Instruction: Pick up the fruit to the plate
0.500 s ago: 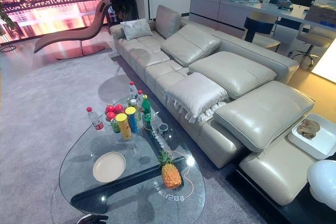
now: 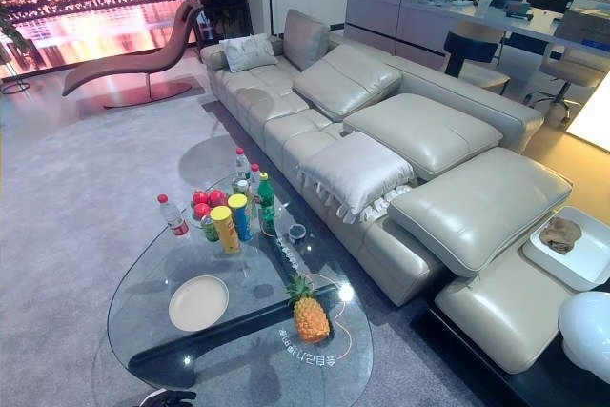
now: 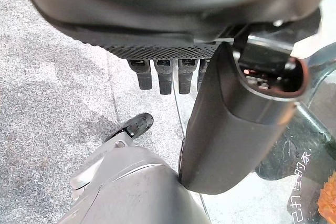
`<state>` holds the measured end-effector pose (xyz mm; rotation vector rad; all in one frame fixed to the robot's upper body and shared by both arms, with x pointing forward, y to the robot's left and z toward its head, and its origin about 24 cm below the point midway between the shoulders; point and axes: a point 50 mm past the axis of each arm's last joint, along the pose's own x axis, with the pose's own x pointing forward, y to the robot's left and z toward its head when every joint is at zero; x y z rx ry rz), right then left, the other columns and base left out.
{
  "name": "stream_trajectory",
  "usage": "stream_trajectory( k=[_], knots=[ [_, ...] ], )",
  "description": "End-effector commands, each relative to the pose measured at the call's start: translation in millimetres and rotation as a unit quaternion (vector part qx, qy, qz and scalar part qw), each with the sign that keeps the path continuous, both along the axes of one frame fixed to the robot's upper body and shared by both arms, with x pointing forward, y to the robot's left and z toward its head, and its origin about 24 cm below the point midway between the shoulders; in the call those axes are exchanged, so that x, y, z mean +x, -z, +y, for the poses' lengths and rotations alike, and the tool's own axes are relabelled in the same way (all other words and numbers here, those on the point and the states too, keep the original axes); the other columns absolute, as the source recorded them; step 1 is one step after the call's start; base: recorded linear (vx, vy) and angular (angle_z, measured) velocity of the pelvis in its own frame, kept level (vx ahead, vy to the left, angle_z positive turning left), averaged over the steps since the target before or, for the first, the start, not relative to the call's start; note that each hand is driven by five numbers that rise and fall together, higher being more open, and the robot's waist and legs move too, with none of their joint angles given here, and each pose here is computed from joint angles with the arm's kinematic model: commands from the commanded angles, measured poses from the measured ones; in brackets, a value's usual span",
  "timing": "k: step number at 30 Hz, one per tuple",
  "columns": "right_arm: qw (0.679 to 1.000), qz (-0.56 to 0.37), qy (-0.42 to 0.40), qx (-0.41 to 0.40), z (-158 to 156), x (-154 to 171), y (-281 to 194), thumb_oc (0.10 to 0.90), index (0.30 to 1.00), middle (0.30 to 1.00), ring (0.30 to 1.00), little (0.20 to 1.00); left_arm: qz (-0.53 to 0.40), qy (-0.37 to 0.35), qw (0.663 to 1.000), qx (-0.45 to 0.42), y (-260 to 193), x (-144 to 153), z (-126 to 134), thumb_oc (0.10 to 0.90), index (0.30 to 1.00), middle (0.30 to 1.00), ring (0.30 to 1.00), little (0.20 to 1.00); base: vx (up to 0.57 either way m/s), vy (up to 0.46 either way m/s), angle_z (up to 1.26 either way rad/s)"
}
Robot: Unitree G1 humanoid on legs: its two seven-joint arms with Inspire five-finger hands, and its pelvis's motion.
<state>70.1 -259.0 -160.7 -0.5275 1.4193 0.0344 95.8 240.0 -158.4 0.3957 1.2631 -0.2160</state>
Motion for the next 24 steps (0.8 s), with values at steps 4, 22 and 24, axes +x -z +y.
stream_trajectory(
  k=[4,22,24],
  knots=[
    [0.999,-0.028,0.008,-0.03,-13.7,32.5,-10.5,0.8,0.9,0.9,0.9,0.9,-0.002,0.031,0.999,0.013,-3.4,20.5,-1.6,0.8,0.9,0.9,0.9,0.9,0.0,0.0,0.0],
    [0.997,-0.052,0.018,-0.052,-24.7,49.1,-19.2,0.8,0.9,0.9,0.9,0.9,-0.01,0.002,1.0,0.025,-6.9,26.3,4.9,0.8,0.9,0.9,0.9,0.9,-0.01,-0.005,0.01],
    [0.995,-0.071,0.03,-0.065,-29.8,58.3,-24.1,0.8,0.9,0.9,0.9,0.9,-0.03,-0.014,0.999,0.028,-11.1,36.4,8.5,0.8,0.9,0.9,0.9,0.9,-0.2,-0.009,0.05]
  ],
)
